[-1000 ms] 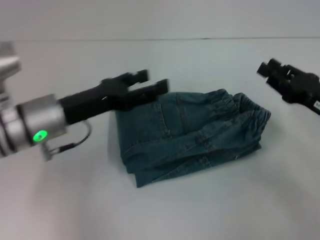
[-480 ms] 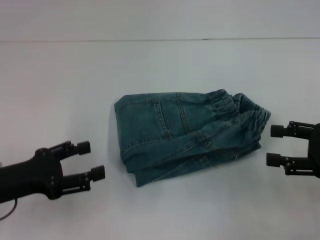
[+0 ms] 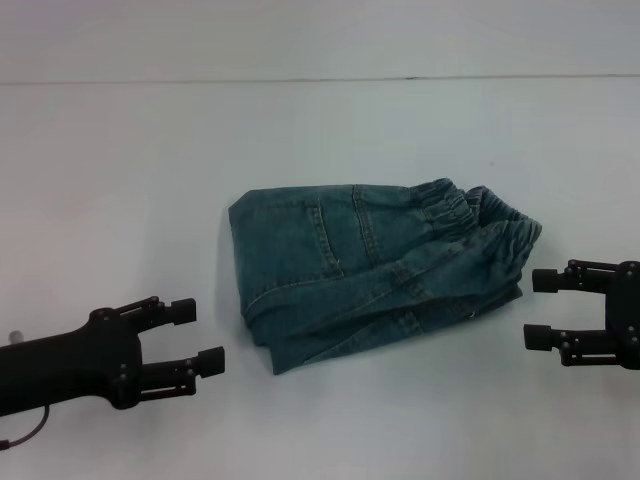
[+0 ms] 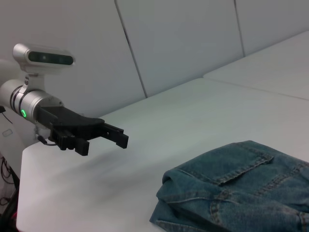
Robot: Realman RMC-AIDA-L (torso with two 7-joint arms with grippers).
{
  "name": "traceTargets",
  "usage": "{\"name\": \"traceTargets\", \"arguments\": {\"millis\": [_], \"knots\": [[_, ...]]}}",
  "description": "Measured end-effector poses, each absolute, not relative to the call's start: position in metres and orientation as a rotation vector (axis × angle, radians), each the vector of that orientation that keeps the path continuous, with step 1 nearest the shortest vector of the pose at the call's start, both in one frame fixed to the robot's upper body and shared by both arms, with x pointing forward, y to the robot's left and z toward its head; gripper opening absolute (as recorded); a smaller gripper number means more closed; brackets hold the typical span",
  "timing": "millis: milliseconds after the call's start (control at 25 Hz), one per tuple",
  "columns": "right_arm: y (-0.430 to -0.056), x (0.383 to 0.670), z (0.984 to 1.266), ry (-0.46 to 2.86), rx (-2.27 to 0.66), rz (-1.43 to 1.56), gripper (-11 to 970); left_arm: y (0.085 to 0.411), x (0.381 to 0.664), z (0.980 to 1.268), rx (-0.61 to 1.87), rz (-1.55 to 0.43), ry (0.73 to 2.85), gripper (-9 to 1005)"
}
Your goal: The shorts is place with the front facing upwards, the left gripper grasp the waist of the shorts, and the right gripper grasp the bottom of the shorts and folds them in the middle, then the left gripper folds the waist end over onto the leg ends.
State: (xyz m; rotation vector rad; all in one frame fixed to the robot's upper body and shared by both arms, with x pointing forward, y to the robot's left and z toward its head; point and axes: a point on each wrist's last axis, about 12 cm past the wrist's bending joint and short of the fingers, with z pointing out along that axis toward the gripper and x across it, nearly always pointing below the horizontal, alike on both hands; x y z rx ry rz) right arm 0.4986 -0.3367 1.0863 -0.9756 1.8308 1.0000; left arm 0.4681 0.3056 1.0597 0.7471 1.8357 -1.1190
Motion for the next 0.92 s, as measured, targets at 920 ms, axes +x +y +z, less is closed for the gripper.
{"name": "traceTargets", "arguments": {"millis": [920], "knots": [[-0.3337,0.5065,1.086,1.853,-1.011,0.971,834,0.3005,0.4728,1.0612,0.751,-1.145,1.844,884]]}}
